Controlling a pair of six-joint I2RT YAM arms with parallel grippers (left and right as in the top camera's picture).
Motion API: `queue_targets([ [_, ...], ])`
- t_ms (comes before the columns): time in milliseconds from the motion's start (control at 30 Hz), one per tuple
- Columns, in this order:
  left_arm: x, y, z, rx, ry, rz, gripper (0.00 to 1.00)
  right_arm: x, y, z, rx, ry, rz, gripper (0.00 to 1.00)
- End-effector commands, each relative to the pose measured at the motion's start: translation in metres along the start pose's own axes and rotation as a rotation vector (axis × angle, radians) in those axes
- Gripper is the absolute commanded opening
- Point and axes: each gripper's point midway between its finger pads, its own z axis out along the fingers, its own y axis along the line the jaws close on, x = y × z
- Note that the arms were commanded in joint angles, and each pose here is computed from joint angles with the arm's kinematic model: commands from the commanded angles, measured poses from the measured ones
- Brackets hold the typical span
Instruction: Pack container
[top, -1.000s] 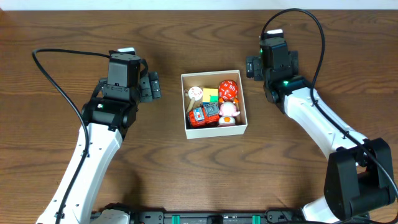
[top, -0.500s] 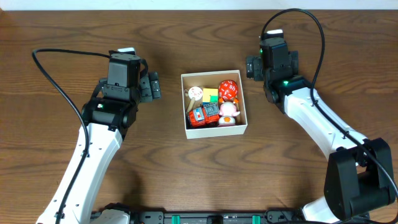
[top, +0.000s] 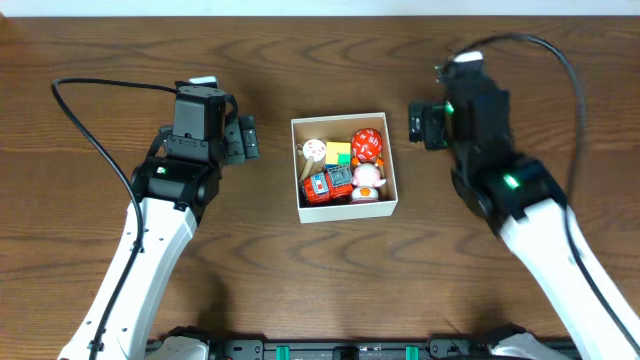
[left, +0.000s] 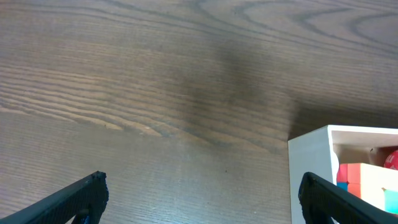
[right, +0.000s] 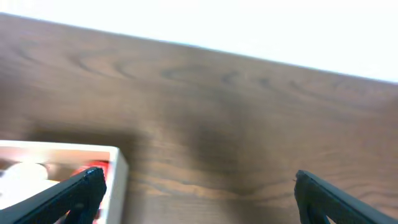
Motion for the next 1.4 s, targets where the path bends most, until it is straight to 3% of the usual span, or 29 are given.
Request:
queue_targets([
  [0,-0.003,0.004,-0.002,-0.013,-0.013,0.016,0.98,-0.024,0.0,-0.045,-0.039,-0.111,0.021,0.99],
  [433,-0.003,0.004,-0.002,-0.013,-0.013,0.016,0.98,-0.069,-0.05,-0.187,-0.082,-0.475,0.154,0.99],
  [633,-0.003,0.003,-0.002,-0.012,-0.012,0.016,0.98,-0.055,-0.08,-0.24,-0.059,-0.563,0.183,0.99],
  [800,-0.003,0.003,-0.002,-0.012,-0.013,0.016,0.98,-0.021,-0.102,-0.27,-0.027,-0.566,0.196,0.99],
  [1100,-0.003,0.003,-0.002,-0.012,-0.013,0.016,0.98,0.038,-0.117,-0.284,0.038,-0.554,0.209,0.99],
  [1367,-0.003,0.003,-0.002,-0.012,-0.013,0.016,0.98,0.085,-0.101,-0.235,0.029,-0.52,0.201,0.99],
])
